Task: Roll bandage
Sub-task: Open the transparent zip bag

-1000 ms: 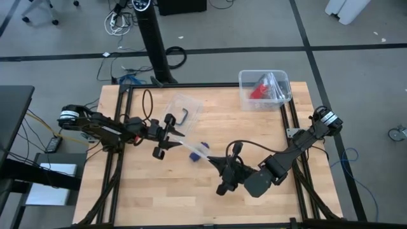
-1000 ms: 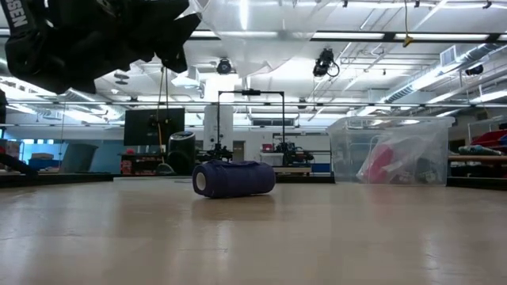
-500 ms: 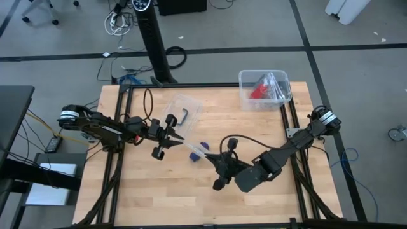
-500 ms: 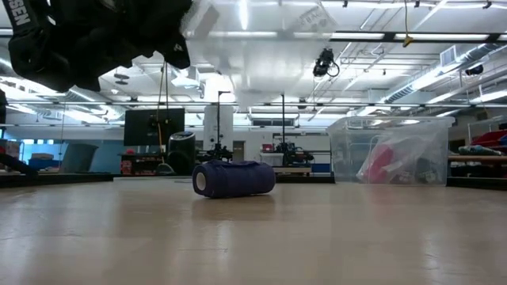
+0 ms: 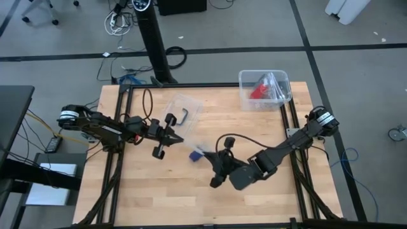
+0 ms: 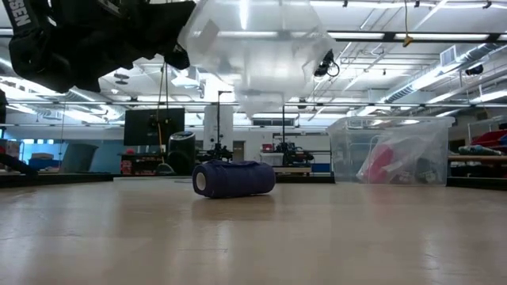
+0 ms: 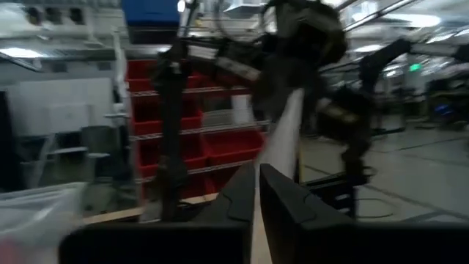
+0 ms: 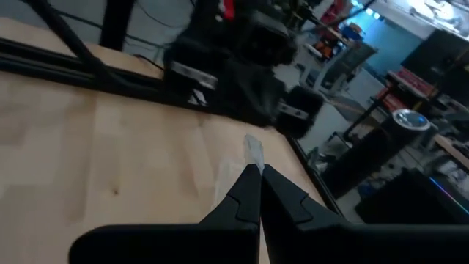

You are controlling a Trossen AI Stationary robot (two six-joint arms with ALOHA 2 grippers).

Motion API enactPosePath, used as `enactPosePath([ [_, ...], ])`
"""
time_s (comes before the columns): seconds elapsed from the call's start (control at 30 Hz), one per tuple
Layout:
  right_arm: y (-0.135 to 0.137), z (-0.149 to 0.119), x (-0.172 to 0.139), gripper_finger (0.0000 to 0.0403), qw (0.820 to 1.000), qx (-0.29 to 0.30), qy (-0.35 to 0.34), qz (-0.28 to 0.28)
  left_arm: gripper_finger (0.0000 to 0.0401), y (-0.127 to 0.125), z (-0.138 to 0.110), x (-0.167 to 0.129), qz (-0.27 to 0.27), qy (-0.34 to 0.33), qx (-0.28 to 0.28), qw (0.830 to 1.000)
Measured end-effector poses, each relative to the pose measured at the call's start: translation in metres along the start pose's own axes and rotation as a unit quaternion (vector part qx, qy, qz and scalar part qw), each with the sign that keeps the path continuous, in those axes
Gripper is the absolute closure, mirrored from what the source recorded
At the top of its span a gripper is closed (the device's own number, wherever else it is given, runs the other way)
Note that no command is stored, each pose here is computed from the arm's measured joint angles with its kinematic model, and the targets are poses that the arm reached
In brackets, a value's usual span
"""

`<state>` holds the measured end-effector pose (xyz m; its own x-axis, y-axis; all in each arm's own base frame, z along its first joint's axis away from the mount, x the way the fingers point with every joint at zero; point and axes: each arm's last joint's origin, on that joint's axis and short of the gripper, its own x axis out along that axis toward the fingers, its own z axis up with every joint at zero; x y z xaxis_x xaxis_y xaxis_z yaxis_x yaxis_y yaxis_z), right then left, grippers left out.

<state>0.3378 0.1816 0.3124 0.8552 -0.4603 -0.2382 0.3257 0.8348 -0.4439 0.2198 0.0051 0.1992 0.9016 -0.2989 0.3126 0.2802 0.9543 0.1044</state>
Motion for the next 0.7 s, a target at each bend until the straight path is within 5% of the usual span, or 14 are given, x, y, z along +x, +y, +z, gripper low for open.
enactPosePath([
  [0.2,0.009,0.003,-0.022,0.0403,1.000,-0.011,-0.015,-0.011,0.0328,0.005,0.001,-0.001,0.027,-0.003,0.012,1.000],
  [0.43,0.012,0.010,-0.044,0.0403,0.998,-0.024,-0.032,-0.048,0.0267,0.002,0.002,-0.001,-0.015,-0.010,0.014,1.000],
  [0.7,0.010,0.017,-0.047,0.0403,0.998,-0.021,-0.049,-0.039,0.0244,0.006,0.004,0.005,-0.004,-0.006,-0.003,1.000],
])
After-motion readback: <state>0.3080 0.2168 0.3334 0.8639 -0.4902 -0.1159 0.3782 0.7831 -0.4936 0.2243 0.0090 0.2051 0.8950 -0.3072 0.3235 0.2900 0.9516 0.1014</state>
